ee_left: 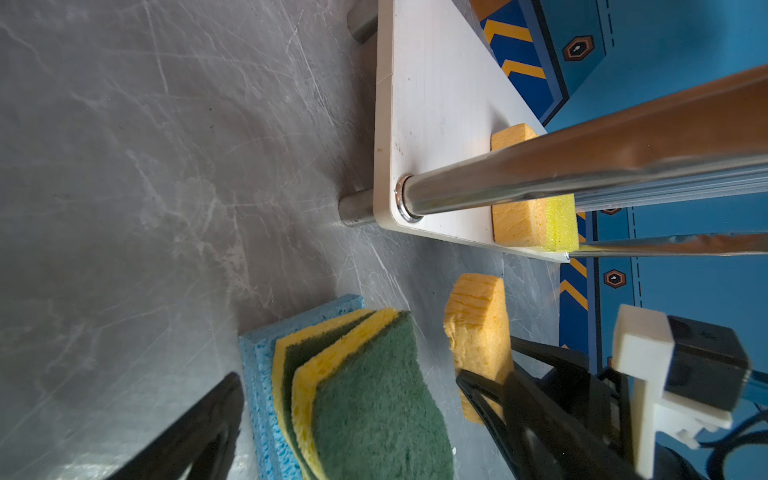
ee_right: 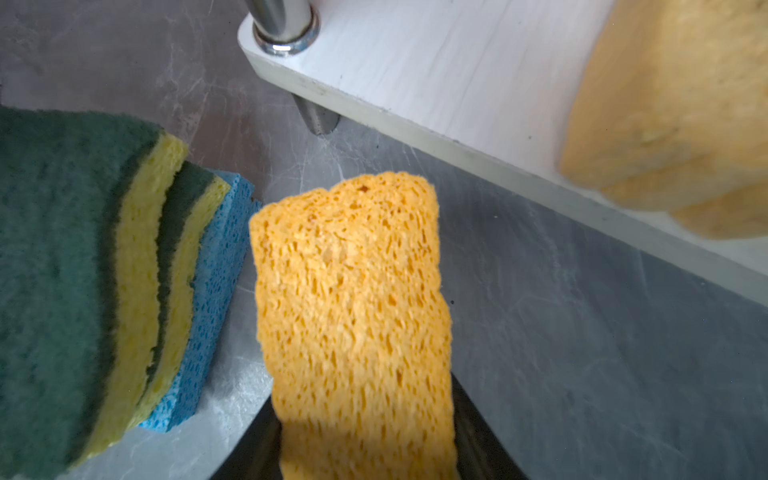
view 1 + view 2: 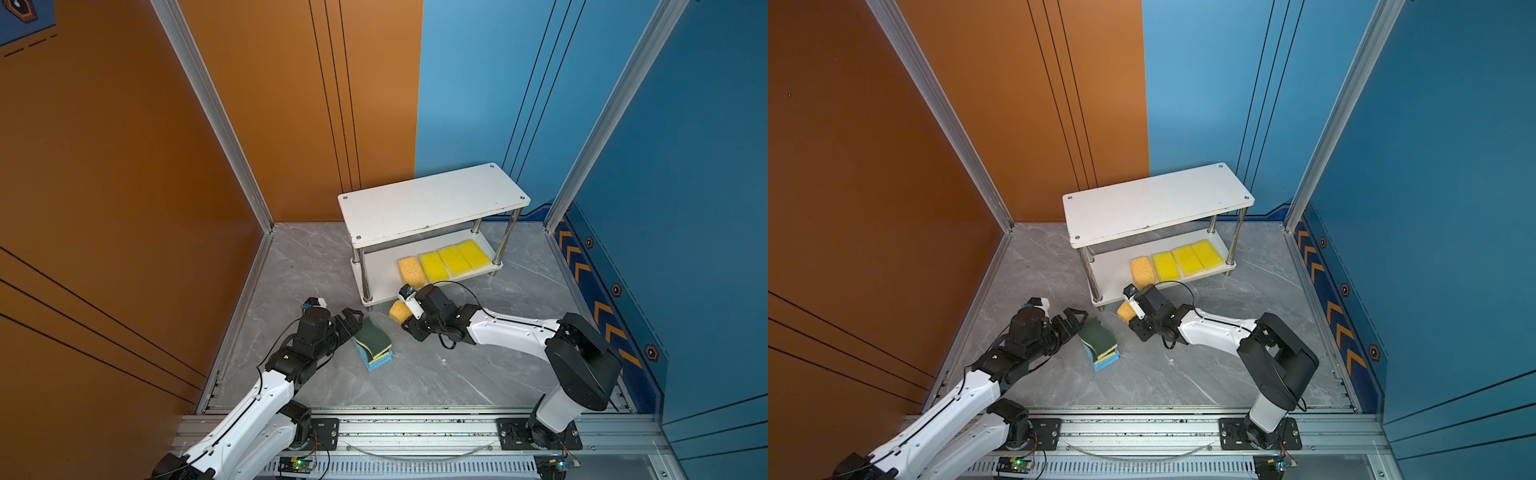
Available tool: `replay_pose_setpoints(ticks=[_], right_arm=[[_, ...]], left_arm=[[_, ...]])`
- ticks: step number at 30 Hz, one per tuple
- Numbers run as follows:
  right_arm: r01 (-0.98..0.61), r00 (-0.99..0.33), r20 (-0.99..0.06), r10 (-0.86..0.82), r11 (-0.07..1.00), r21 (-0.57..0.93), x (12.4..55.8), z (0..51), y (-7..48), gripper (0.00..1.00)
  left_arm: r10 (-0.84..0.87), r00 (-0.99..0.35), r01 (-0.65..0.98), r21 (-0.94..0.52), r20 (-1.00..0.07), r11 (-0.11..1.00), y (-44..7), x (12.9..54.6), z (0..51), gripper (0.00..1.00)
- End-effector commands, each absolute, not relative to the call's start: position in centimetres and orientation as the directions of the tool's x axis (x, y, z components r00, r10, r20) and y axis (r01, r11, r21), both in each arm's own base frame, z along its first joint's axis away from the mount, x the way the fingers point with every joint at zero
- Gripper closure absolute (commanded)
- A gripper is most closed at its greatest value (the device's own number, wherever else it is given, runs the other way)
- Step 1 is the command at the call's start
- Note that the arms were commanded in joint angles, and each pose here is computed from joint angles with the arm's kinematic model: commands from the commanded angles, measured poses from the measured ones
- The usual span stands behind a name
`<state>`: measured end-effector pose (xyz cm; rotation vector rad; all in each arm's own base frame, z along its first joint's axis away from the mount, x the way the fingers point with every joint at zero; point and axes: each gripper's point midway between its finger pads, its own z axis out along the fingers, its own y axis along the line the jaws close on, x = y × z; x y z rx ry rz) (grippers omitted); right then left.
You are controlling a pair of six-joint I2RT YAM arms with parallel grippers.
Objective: Place and organize the cleaning sponges onto the shelf
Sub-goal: 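Carry the orange sponge under the shelf beside the first orange sponge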
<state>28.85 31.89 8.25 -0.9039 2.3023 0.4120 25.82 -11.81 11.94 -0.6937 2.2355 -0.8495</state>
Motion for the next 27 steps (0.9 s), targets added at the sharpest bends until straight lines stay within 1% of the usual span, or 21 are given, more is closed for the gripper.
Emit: replay_pose_setpoints(ticks=[1,6,9,17,21,24,27], right_arm=[[-0.644,-0.585,-0.674,-0.452,0.764,0.046,29.7,10.7,31.3,1.0],[-0.596,-0.55,-0.717,-0.427,0.803,-0.021,31.0,13.1,31.0,1.0],[-0.553,-0.544,-0.742,-0.392,0.832,-0.034,31.9,14.6,31.1,1.0],[-0.453,-0.556,-0.78,-0.286,0.892,-0.004,33.5,16.6,32.6,1.0],[-0.372,-0.572,-0.801,-0.175,0.926,0.063,34.5,17.2,32.9,1.0],[-0.331,-0.58,-0.806,-0.117,0.938,0.103,35.0,17.0,33.3,1.0],[-0.307,-0.585,-0.805,-0.098,0.946,0.107,35.3,16.8,33.7,1.0]], left_arm=[[-0.656,-0.661,-0.236,-0.728,-0.366,0.644,-12.0,25.9,12.0,0.02],[-0.652,-0.661,-0.236,-0.723,-0.37,0.649,-11.9,26.0,11.9,0.02],[-0.647,-0.665,-0.237,-0.717,-0.372,0.655,-11.9,26.0,11.9,0.02],[-0.641,-0.67,-0.241,-0.707,-0.375,0.665,-12.0,26.1,11.5,0.02],[-0.643,-0.667,-0.239,-0.709,-0.377,0.663,-11.9,26.1,11.2,0.03],[-0.646,-0.665,-0.237,-0.714,-0.375,0.658,-12.0,26.1,11.1,0.02],[-0.644,-0.666,-0.237,-0.712,-0.376,0.661,-12.0,26.0,10.9,0.02]])
